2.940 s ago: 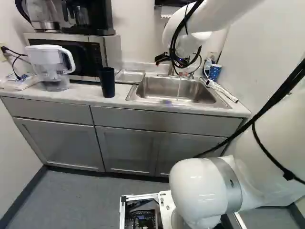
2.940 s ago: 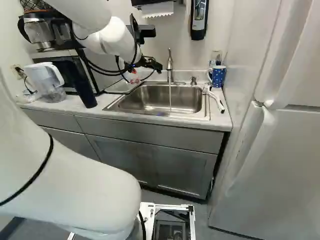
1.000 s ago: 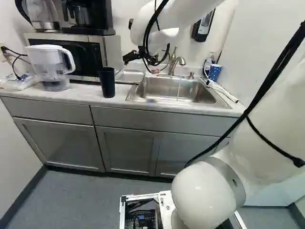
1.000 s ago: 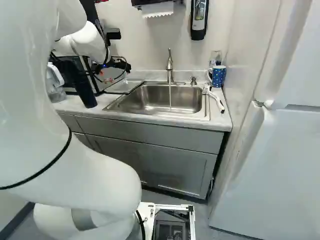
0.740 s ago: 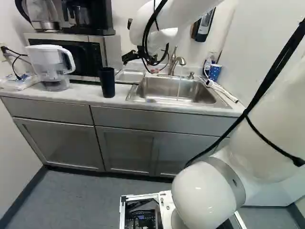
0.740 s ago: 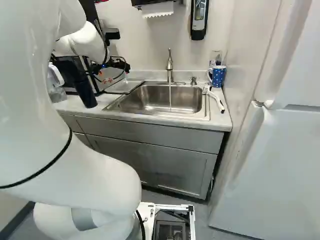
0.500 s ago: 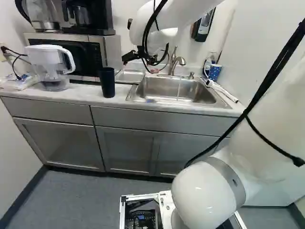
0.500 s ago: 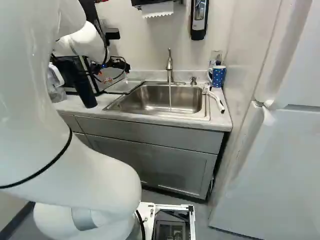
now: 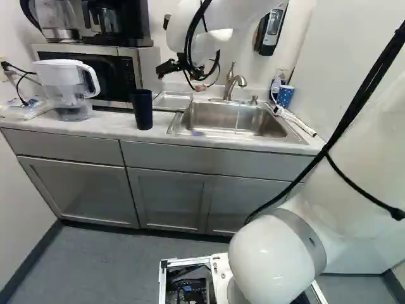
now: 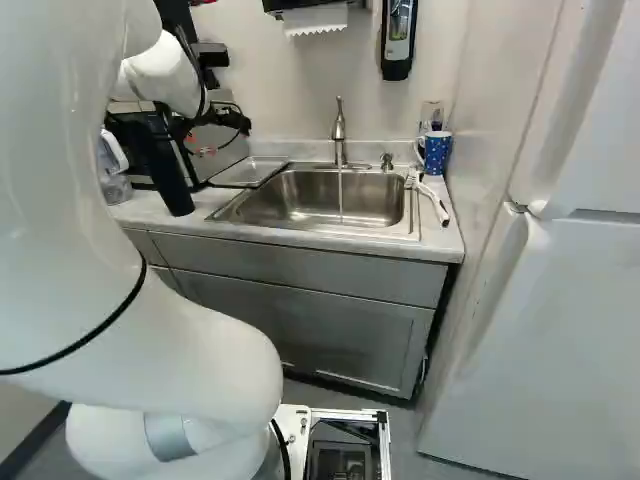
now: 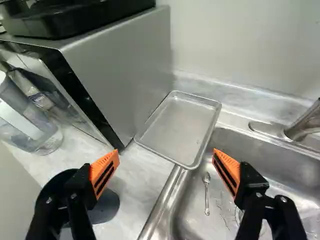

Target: Rinse the cup and place it in the tray

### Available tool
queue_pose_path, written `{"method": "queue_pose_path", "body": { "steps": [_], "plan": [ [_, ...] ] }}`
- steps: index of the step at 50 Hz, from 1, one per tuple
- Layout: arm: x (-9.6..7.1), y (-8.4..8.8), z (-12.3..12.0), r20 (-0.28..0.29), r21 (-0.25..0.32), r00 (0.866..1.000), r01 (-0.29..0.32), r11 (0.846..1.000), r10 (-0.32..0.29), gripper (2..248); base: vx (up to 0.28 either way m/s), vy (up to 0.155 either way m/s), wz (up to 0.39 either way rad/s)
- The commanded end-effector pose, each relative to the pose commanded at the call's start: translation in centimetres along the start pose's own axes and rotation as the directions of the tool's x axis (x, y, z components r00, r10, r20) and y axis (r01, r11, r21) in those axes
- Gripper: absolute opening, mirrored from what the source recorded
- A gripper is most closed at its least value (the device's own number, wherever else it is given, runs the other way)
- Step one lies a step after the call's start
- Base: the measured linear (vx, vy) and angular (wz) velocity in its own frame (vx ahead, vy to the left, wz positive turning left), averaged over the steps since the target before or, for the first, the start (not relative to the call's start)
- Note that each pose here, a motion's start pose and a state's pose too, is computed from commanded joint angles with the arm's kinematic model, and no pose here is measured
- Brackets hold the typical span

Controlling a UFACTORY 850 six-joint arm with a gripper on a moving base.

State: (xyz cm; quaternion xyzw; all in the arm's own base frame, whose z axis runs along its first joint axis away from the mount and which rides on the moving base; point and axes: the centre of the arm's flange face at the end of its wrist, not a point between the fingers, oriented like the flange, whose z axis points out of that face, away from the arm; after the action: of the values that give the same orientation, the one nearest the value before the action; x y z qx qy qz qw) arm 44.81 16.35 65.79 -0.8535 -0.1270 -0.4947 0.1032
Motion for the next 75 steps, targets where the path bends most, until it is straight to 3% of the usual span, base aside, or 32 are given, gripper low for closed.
{"method": "queue_pose_path", "body": {
  "steps": [13,35,75],
  "plan": [
    [1.5,-1.9,-0.2,-0.026,0.035,1.000,0.019,0.999,-0.018,247,0.000,0.000,0.000],
    [2.2,-5.2,1.3,-0.022,0.089,0.999,0.049,0.995,-0.047,247,0.000,0.000,0.000],
    [1.8,-11.8,1.2,-0.024,0.200,0.994,0.110,0.974,-0.108,247,0.000,0.000,0.000]
  ]
}}
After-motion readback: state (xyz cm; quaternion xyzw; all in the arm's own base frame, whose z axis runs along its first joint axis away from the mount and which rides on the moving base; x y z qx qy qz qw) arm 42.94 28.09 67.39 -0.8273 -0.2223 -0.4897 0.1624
